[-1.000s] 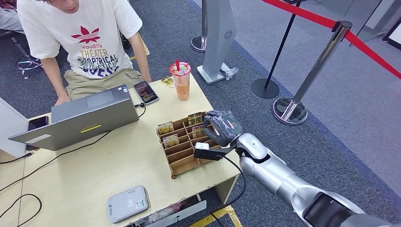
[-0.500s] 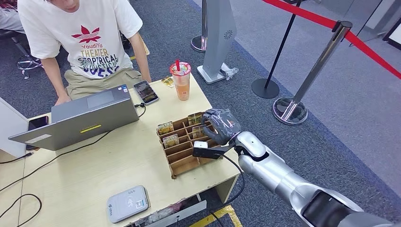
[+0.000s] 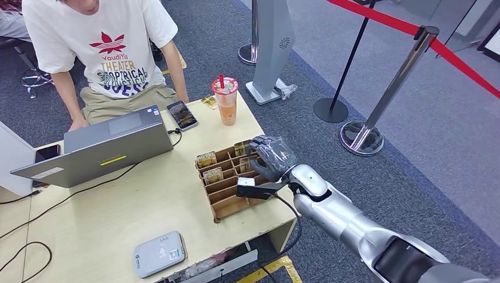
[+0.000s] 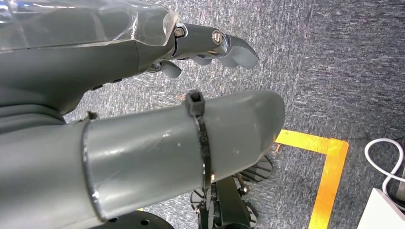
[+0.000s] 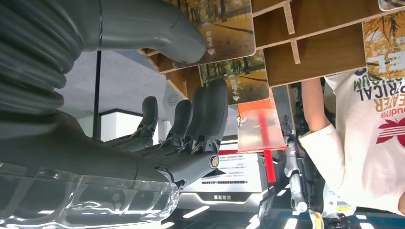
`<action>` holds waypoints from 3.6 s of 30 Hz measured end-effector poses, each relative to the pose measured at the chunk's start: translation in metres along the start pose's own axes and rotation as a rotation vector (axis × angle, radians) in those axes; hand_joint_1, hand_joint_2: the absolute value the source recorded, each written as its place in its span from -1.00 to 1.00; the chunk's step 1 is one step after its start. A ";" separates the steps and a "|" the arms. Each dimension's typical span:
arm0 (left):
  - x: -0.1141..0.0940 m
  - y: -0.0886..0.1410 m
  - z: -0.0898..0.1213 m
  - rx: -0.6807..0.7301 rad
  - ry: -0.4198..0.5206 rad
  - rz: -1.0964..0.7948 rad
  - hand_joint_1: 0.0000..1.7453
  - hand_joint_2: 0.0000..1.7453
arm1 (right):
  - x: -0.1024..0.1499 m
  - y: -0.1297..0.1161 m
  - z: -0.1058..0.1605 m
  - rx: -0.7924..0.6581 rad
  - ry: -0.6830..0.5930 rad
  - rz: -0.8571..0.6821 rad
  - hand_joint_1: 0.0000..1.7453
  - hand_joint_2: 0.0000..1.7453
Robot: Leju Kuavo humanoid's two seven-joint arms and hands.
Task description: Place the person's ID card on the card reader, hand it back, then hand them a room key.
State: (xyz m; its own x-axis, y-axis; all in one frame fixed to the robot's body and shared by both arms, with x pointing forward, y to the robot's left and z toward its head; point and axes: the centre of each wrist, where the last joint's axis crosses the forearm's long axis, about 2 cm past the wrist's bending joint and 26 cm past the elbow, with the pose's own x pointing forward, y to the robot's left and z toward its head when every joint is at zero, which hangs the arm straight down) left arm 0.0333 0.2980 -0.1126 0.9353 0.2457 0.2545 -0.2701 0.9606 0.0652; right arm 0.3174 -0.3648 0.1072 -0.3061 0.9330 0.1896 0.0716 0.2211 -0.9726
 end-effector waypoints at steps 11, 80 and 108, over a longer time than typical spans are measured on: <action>0.001 -0.003 0.000 -0.001 -0.002 -0.007 -1.00 -1.00 | 0.000 0.000 -0.003 0.011 0.007 -0.002 0.17 1.00; 0.006 -0.005 -0.001 -0.021 -0.027 -0.003 -1.00 -1.00 | -0.033 -0.060 -0.053 0.212 -0.052 -0.110 0.73 1.00; 0.014 -0.009 -0.001 -0.028 -0.040 -0.012 -1.00 -1.00 | -0.007 -0.119 -0.110 0.100 -0.165 -0.095 0.74 1.00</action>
State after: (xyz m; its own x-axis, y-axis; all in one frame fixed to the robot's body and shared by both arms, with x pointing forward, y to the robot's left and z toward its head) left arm 0.0486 0.2933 -0.1110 0.9286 0.2289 0.2921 -0.2514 0.9670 0.0416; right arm 0.4155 -0.3662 0.2360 -0.4586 0.8483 0.2648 -0.0576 0.2690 -0.9614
